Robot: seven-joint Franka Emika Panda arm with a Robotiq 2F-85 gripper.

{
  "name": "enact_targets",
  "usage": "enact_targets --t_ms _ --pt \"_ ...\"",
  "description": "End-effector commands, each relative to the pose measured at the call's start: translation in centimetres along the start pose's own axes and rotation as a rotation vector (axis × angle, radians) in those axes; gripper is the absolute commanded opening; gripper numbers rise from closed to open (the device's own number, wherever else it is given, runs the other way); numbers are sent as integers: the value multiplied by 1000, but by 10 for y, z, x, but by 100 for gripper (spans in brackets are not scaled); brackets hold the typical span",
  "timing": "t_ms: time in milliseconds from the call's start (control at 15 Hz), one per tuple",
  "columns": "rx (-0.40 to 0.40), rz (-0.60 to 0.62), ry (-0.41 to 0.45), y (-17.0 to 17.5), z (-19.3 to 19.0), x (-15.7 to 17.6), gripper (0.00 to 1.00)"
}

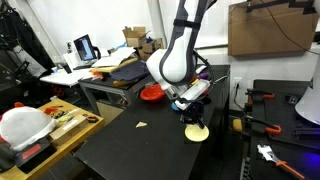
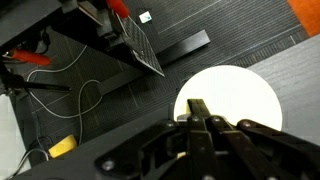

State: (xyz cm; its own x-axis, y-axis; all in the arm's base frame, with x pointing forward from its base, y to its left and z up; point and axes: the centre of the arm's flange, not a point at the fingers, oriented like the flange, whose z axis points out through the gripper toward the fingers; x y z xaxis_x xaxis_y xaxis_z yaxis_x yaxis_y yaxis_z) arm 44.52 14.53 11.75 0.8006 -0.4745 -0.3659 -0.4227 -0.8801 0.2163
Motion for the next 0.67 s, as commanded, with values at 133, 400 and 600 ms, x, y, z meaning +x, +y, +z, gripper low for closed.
enact_targets --t_ms 133,400,600 --pt "-14 -16 -34 16 17 -13 0" --pt "-6 -16 -24 20 12 -15 40" --pt "8 0 -14 23 10 -13 63"
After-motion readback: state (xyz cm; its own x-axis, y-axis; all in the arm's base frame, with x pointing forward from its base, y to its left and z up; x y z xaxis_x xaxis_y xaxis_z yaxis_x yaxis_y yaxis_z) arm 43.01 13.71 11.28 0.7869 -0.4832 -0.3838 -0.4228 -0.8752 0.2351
